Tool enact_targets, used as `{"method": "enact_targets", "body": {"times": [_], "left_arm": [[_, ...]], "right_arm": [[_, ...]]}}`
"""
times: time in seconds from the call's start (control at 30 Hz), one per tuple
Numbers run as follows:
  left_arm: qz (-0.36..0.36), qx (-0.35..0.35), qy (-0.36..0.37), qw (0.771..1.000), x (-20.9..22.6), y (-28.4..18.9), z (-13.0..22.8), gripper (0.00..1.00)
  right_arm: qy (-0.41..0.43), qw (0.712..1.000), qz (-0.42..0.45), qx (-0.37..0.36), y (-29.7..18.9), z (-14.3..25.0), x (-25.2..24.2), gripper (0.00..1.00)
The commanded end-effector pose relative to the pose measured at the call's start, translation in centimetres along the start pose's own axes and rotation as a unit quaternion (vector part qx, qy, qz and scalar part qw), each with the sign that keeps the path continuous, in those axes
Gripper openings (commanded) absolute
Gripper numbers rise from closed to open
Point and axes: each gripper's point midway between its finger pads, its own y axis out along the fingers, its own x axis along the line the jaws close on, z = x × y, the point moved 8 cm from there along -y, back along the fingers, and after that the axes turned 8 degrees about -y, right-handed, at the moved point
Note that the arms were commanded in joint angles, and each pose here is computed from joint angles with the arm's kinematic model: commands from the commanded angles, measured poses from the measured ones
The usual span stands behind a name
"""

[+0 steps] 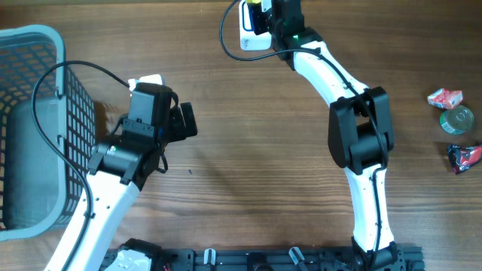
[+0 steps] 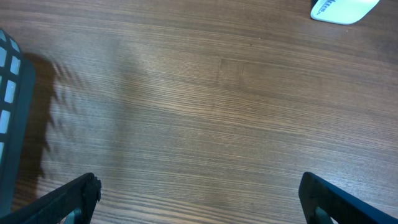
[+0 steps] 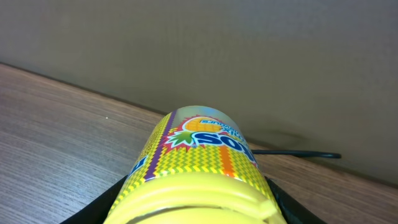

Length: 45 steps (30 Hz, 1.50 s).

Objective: Scan the item barcode
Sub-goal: 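Carry the Mentos bottle to the right edge and release it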

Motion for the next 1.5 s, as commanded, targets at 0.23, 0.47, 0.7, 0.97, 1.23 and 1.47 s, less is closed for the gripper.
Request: {"method": "enact_targets", "body": {"times": [0.23,0.47,0.7,0.97,1.23,1.47], "left_arm": [[-0.008,-0.003,0.0,1.0,0.0,-0.1,-0.2,1.0],[0.003,-0.008,0.006,1.0,-0.6,-0.2,-0.2,1.0],[0.049,-0.006,0.052,0.997,-3.7,-1.0,1.3,1.0],[0.081,-0.01,0.075,0.994,-5.6,-1.6,2.1,1.0],[0.085,-0.009,0.079,0.993,-5.8,-1.7,2.3,1.0],[0.084,-0.013,0.078,0.993,-5.8,-1.7,2.2,1.0]], "right_arm": [[-0.064,0.991,0.117,0.023,-10.2,-8.0,-4.1,0.37],[-0.042,0.921,0.251,0.293,-18.9,0.0,-17.4,0.36],[0.243,0.884,0.182,0.355,-23.9,10.4,-27.2,0.34],[0.33,0.839,0.161,0.402,-21.8,18.7,-29.8,0.35],[0.324,0.834,0.176,0.411,-19.7,21.6,-30.5,0.51],[0.316,0.834,0.168,0.42,-20.6,21.1,-30.4,1.0]]}}
